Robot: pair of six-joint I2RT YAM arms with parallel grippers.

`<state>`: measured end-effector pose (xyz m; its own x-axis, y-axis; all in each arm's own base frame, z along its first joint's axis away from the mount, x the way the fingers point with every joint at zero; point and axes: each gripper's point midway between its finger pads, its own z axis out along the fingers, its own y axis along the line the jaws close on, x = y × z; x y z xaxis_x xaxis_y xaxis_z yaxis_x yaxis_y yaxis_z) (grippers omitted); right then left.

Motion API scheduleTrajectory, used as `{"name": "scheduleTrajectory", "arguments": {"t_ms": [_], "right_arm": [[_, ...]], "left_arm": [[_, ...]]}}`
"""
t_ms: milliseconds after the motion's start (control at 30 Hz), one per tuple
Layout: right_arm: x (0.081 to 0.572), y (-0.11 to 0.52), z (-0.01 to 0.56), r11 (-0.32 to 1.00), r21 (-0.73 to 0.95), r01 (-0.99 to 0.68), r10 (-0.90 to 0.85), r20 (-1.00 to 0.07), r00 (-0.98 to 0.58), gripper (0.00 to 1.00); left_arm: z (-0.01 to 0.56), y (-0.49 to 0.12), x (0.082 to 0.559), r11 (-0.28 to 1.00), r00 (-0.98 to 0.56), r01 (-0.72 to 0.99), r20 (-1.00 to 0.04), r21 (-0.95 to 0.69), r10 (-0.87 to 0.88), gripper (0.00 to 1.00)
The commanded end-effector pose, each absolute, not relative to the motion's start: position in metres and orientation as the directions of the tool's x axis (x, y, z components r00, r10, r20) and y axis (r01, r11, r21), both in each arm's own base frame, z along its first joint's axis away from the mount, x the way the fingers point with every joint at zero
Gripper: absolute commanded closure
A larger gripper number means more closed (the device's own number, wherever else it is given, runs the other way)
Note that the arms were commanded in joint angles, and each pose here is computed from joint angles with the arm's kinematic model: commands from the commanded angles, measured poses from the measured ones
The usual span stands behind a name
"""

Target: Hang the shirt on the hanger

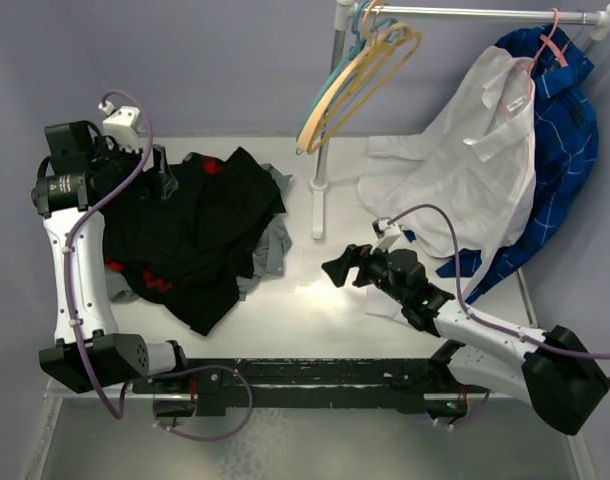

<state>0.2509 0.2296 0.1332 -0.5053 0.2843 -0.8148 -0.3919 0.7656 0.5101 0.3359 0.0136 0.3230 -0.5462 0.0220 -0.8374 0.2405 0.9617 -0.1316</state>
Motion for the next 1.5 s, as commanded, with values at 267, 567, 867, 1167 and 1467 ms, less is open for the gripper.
{"name": "scheduleTrajectory", "arguments": {"t_ms": [267, 567, 867, 1167, 1467], "right_arm": [[0.244, 0.274, 0.140, 0.636, 0.477, -0.607, 0.150, -0.847, -0.509, 0.00], [0.244, 0.279, 0.139, 0.620, 0.499, -0.606, 0.160, -0.836, -0.525, 0.00], [0.240, 0.285, 0.135, 0.600, 0.511, -0.616, 0.152, -0.828, -0.539, 0.00], [0.210, 0.312, 0.139, 0.462, 0.449, -0.765, 0.014, -0.866, -0.500, 0.00], [0.211, 0.328, 0.136, 0.426, 0.437, -0.792, -0.017, -0.872, -0.490, 0.00]], "left_arm": [[0.186, -0.002, 0.300, 0.745, -0.540, 0.637, -0.576, 0.196, 0.614, 0.01], [0.153, -0.073, 0.253, 0.526, -0.454, 0.849, -0.574, -0.047, 0.682, 0.03], [0.100, -0.079, 0.228, 0.477, -0.505, 0.860, -0.450, -0.184, 0.737, 0.10], [0.068, -0.075, 0.190, 0.424, -0.477, 0.878, -0.346, -0.220, 0.808, 0.10], [0.045, -0.071, 0.199, 0.466, -0.508, 0.861, -0.288, -0.206, 0.812, 0.49]]}}
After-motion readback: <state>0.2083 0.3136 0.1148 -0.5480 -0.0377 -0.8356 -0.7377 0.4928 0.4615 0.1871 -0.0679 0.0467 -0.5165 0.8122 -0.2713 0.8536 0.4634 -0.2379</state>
